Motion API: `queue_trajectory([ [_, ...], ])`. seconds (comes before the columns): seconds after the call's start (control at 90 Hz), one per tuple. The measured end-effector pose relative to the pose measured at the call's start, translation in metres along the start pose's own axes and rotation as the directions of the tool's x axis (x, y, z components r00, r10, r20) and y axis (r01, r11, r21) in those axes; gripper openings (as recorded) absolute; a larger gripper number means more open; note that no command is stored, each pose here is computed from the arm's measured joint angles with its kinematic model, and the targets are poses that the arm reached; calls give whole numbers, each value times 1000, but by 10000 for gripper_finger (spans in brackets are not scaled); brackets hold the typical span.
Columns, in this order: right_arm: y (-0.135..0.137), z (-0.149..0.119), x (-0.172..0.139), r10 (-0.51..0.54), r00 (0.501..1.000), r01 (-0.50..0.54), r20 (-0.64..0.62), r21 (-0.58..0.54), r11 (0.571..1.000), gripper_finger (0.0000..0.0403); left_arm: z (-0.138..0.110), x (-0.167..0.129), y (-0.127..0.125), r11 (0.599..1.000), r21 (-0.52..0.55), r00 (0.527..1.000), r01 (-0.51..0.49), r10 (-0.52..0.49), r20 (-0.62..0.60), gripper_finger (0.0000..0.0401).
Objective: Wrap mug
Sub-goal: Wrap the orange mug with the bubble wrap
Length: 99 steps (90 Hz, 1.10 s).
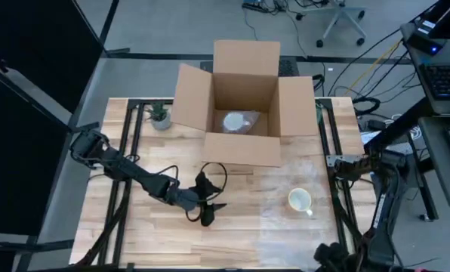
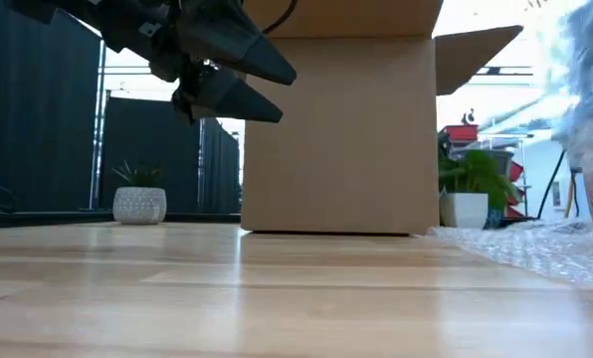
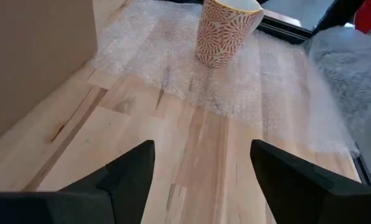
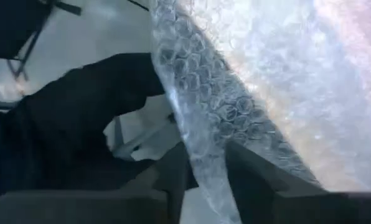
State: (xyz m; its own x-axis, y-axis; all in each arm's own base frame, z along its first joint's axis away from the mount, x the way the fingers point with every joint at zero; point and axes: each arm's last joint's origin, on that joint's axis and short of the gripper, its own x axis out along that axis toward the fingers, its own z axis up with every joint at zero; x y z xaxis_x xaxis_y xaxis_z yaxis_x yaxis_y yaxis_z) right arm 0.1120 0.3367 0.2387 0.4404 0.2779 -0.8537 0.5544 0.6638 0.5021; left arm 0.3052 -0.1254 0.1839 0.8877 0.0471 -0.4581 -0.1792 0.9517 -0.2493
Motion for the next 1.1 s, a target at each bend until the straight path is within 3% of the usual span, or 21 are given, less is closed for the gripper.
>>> queue_trajectory([
  [0.144, 2, 2, -11, 18, 999, -18, -50, -9, 1000, 170, 0, 0, 0, 1000, 0, 1000, 0, 0, 0, 253],
  [0.289, 4, 9, -29, 70, 996, -74, -59, -61, 995, 186, 0, 0, 0, 1000, 0, 1000, 0, 0, 0, 253],
  [0.4, 4, 22, -35, 89, 994, -79, 64, -143, 987, 187, 0, 0, 0, 1000, 0, 1000, 0, 0, 0, 253],
  [0.5, 6, 41, -29, 71, 978, -19, 198, -252, 968, 184, 0, 0, 0, 1000, 0, 1000, 0, 0, 0, 253],
  [0.667, -2, 79, -13, -131, 942, 243, 310, -357, 902, 179, 0, 0, 0, 1000, -1, 1000, 0, 0, 1, 253],
  [0.756, -10, 98, -10, -259, 920, 363, 293, -395, 844, 176, 0, 0, 0, 1000, -1, 1000, 0, 0, 0, 253],
  [0.944, -20, 123, -19, -397, 883, 469, 249, -469, 749, 175, 0, 0, 0, 1000, -1, 1000, 0, 0, 1, 253],
  [1.1, -37, 137, -18, -552, 802, 591, 227, -437, 678, 175, 0, 0, 0, 1000, 0, 1000, 0, 0, 1, 253],
])
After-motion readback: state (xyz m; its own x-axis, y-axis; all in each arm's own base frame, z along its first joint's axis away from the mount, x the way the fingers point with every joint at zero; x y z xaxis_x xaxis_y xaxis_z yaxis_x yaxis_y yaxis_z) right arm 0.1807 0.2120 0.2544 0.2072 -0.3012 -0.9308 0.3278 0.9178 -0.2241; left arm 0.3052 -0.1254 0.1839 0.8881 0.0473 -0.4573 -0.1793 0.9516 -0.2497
